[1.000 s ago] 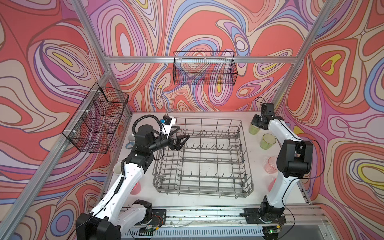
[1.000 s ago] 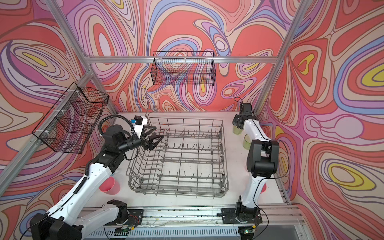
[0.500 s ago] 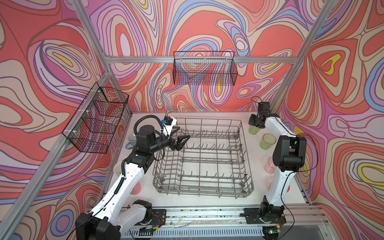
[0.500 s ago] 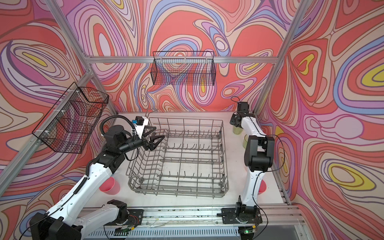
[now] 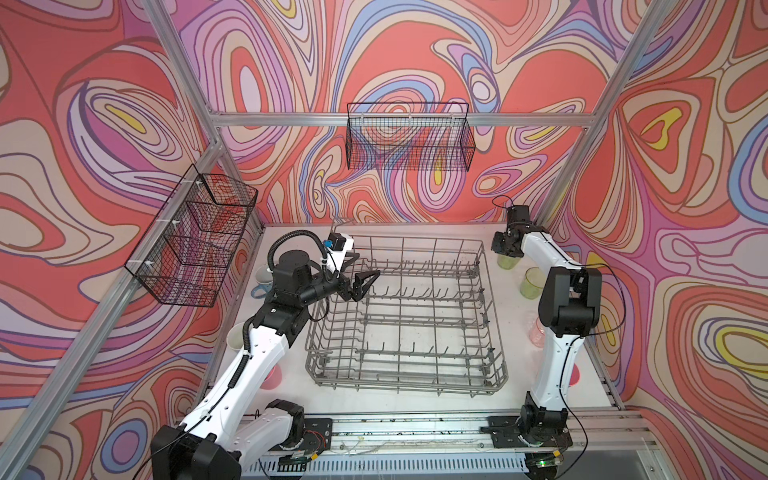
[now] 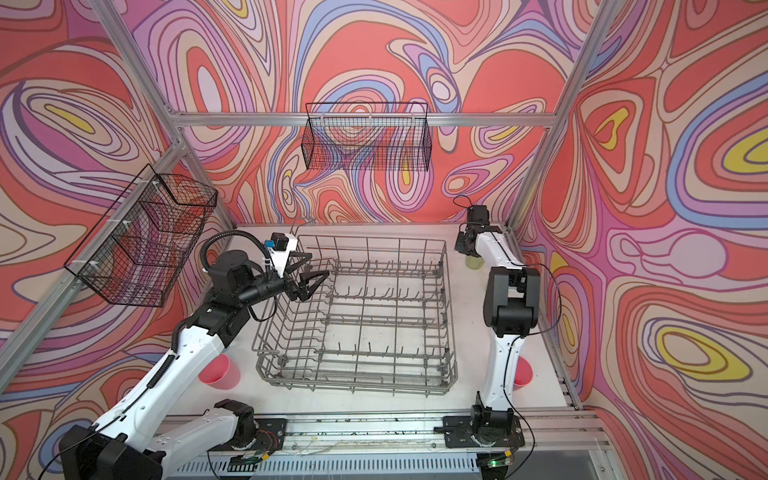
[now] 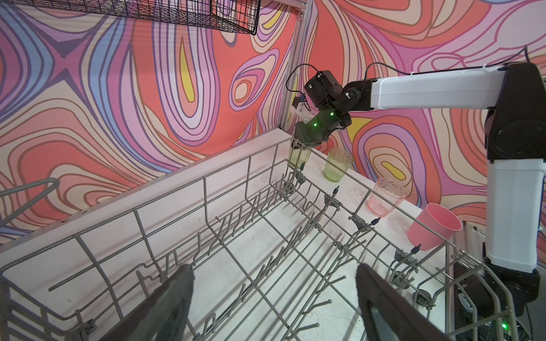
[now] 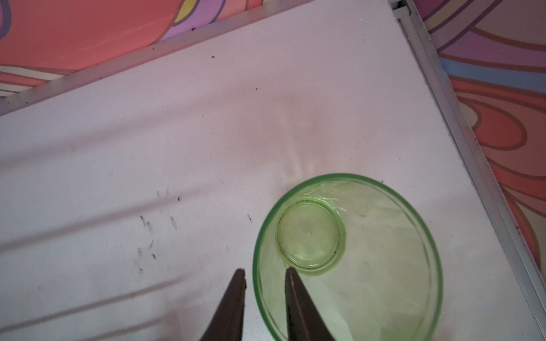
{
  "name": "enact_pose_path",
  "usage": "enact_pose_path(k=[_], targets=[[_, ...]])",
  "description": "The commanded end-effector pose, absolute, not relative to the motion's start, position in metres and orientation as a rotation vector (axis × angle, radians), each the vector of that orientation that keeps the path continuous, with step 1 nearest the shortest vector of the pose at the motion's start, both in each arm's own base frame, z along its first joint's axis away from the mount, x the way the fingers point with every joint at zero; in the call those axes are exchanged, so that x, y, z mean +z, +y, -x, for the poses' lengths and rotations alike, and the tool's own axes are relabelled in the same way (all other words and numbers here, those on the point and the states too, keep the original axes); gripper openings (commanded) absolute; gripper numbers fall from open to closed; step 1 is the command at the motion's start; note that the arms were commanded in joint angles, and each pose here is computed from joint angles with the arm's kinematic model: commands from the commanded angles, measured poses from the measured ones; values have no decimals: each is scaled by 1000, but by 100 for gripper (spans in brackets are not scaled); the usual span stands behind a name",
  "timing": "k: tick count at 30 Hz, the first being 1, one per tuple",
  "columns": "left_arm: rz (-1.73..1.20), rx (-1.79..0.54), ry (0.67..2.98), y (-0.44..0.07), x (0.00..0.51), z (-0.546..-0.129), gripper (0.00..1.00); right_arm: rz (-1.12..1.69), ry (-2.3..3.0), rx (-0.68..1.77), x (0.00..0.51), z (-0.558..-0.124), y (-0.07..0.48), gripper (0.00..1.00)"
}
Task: Load the cups into the dish rack
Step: 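Close the right gripper on the green glass and lift it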
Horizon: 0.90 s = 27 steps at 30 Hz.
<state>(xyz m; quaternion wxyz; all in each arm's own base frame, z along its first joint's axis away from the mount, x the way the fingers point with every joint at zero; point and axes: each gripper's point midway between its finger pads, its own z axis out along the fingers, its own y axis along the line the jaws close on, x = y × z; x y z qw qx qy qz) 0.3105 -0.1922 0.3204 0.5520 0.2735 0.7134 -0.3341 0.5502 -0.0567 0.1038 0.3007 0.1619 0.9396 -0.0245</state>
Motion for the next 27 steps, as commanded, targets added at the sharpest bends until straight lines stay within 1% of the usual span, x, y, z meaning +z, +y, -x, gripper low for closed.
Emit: enact_pose_path(k=[1,7,11,13,15,16,20,27], targets=[[-660,-777,1685,-192,321,-306,88,-419,2521,-108,93,-551,-60,21],[-655,-772,1689,-191,320,-307,88,-415,2539,-130,85,-550,-62,18],[-650,-764,1688,-190,320,-308,88,-410,2539,-148,84,-550,-64,13],[-650,-764,1684,-190,321,-307,88,-407,2538,-150,85,-551,-64,8],[-649,-764,1685,-190,321,-307,88,-404,2531,-150,89,-552,-64,1],[-648,-763,1682,-189,321,-307,88,-403,2525,-149,93,-552,-64,0],[-645,-760,1679,-189,321,-307,88,-395,2496,-166,110,-551,-66,0],[-631,-759,1675,-188,323,-308,88,-378,2426,-181,155,-543,-62,0]])
